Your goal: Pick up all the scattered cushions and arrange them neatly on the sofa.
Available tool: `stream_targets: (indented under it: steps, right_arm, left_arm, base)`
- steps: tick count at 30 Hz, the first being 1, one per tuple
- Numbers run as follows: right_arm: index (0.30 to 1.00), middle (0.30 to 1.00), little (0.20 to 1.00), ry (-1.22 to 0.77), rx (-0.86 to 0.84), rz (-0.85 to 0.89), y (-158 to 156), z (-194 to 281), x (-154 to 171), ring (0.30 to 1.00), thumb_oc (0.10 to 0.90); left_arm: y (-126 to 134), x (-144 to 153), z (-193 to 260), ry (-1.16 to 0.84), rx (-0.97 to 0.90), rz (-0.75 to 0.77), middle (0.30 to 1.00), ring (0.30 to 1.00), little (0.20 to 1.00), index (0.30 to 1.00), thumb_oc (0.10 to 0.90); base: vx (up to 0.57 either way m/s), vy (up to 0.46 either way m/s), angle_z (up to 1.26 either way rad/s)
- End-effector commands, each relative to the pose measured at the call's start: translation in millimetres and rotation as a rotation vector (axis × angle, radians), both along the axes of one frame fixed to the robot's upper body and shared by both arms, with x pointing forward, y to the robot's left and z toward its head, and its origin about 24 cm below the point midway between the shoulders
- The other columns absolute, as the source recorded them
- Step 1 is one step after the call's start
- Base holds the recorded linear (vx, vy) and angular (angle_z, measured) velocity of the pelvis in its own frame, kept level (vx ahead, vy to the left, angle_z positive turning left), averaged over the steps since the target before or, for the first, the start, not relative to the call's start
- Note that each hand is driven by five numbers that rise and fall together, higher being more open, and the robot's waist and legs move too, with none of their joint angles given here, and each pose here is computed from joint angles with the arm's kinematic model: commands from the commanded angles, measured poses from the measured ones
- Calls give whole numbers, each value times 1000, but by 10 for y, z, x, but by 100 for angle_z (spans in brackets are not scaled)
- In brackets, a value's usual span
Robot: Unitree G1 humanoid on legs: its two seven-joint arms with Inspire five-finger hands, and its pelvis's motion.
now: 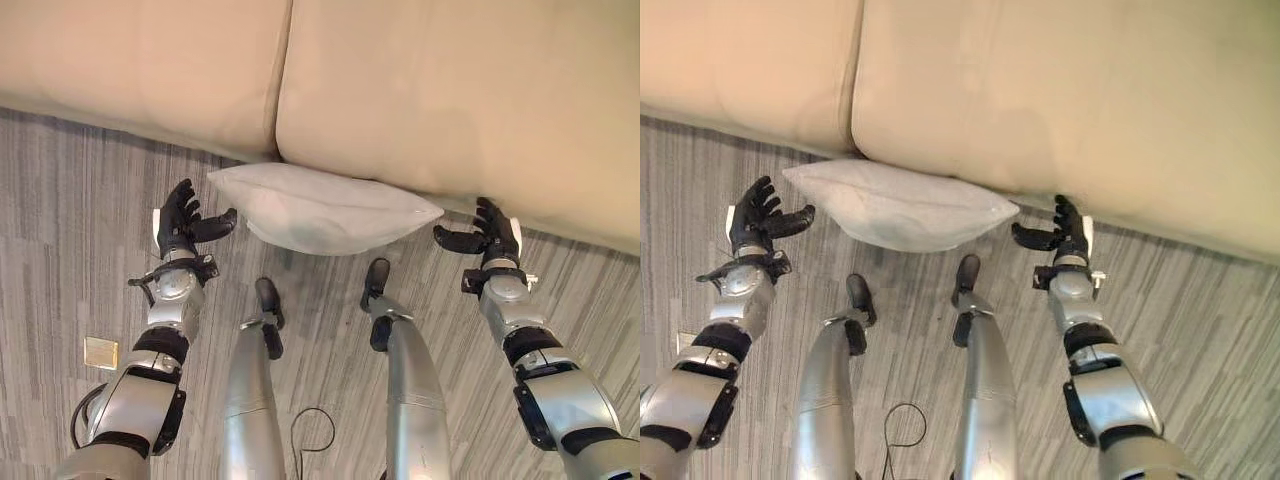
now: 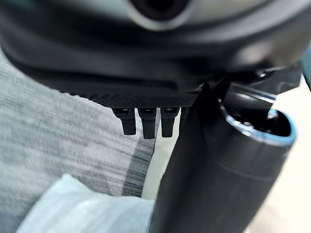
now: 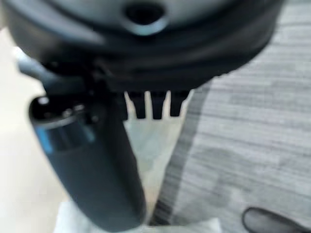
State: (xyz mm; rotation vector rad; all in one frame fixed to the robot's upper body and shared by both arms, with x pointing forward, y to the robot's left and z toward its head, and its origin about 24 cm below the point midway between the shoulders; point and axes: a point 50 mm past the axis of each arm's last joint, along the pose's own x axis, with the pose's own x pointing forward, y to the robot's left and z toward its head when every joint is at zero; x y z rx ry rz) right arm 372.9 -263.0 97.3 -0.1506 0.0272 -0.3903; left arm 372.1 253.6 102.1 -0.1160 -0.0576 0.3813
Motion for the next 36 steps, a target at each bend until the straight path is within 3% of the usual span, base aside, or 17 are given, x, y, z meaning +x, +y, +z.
stream_targets:
  steps: [1, 10, 14, 19, 20, 24, 25, 30, 36]
  right_arm:
    - [900, 900, 900, 17, 31, 43, 122, -225, -88, 900, 800]
    - [900, 900, 900, -23, -35, 349, 788, -40, 90, 900, 800]
    - [900, 900, 900, -53, 30, 573, 1292, 47, 119, 900, 800]
    - [900, 900, 900, -96, 63, 669, 1573, 162, 120, 900, 800]
    - [900, 900, 900, -96, 64, 723, 1741, 204, 122, 900, 800]
    - [900, 900, 900, -96, 64, 723, 1741, 204, 122, 900, 800]
    - [300, 300, 300, -100, 62, 798, 2014, 306, 139, 300, 400]
    - [300, 300, 300, -94, 114, 808, 2165, 310, 136, 300, 400]
    - [300, 300, 300, -139, 60, 769, 2090, 343, 132, 300, 400]
  left_arm:
    - [50, -158, -241, -7, -75, 23, 900, 900, 900, 900, 800]
    - [-471, 7, -169, -34, -179, -149, 900, 900, 900, 900, 800]
    - [-805, 123, -60, -44, -222, -287, 900, 900, 900, 900, 800]
    - [-918, 186, 27, -52, -251, -347, 900, 900, 900, 900, 800]
    - [-1009, 222, 86, -60, -264, -388, 300, 300, 300, 300, 400]
    - [-1009, 222, 86, -60, -264, -388, 300, 300, 300, 300, 400]
    - [-1214, 302, 275, -107, -359, -442, 300, 300, 300, 300, 400]
    - [-1262, 332, 348, -124, -386, -452, 300, 300, 300, 300, 400]
    - [-1147, 316, 296, -116, -314, -406, 300, 300, 300, 300, 400]
  base:
    - [73, 94, -13]
    - [56, 52, -4]
    - [28, 26, 1]
    - [12, 10, -2]
    - [15, 14, -4]
    - [4, 3, -1]
    - [0, 0, 0]
    - [-8, 10, -5]
    - [-22, 23, -1]
